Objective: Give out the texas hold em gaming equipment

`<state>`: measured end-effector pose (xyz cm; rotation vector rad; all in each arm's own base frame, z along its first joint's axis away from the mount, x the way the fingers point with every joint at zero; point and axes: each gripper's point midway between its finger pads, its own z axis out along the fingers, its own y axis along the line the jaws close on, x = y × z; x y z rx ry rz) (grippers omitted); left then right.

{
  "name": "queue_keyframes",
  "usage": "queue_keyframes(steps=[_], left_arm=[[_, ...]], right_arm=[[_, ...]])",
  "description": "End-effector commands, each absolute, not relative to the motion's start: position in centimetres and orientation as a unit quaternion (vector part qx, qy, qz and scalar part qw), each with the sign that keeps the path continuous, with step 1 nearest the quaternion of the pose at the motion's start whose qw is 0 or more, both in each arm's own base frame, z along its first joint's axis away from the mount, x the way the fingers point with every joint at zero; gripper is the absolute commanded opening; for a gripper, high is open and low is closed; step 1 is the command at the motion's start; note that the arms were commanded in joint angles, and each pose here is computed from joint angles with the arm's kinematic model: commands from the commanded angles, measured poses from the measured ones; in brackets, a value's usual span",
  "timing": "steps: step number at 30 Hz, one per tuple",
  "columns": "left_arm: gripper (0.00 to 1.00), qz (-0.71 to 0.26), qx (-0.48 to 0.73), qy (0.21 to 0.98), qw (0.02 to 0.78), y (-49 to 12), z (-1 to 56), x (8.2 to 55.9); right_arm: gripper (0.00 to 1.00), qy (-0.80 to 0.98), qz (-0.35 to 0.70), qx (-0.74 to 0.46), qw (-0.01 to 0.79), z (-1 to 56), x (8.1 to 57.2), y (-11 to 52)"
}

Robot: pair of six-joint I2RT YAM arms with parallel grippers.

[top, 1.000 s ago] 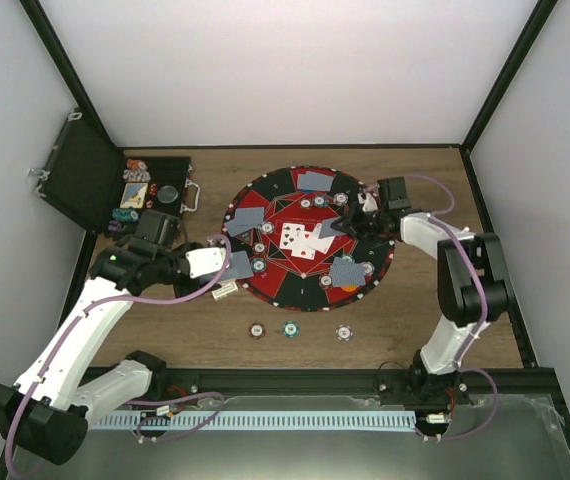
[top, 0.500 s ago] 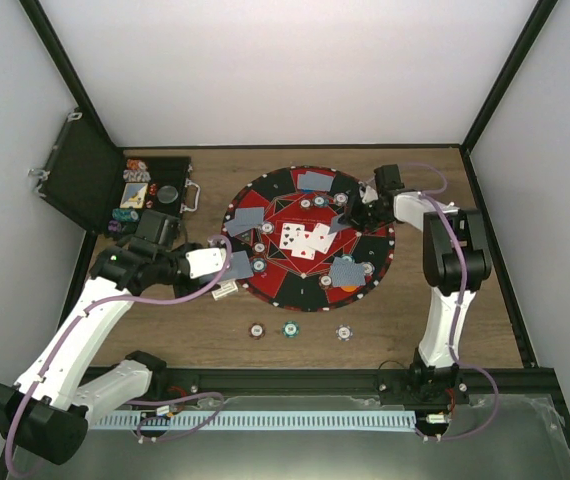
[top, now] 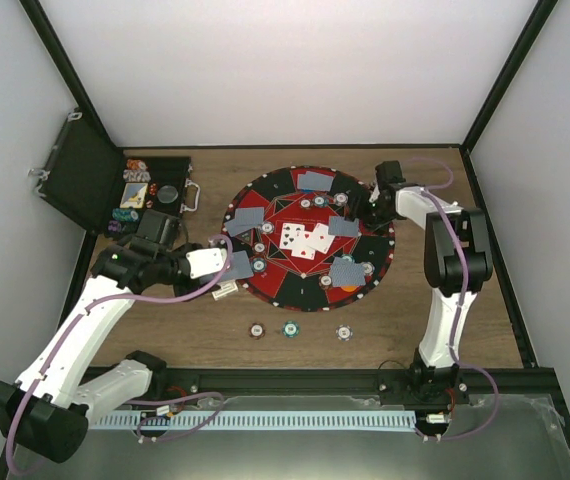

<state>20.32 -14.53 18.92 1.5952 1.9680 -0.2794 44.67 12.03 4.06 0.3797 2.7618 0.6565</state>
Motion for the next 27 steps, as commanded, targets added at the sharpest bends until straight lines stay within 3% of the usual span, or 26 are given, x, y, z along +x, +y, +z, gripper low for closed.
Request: queue_keyframes(steps=[1,4,8,16,27], left_arm=[[0.07,-0.111,0.605,0.725,0.310,-15.0,20.2,20.2],[0.07,-0.116,0.603,0.724,0.312,-15.2,20.5,20.3],[0.07,-0.117,0.602,0.725,0.312,-15.3,20.5,20.5],[0.07,-0.120,0.601,0.725,0.314,-15.4,20.5,20.5],[0.08,-0.126,0.601,0.724,0.315,-15.6,20.5,20.7]], right_arm=[[0.72,0.958,0.130,0.155,0.204,8.5,45.2,8.3],[0.77,0.954,0.142,0.144,0.221,10.7,44.6,9.5],[0.83,0.934,0.247,0.106,0.237,14.7,42.8,14.9],[0.98,0.859,0.476,-0.036,0.183,21.9,33.7,29.7],[0.96,0.794,0.585,-0.148,0.075,22.7,24.1,39.9]])
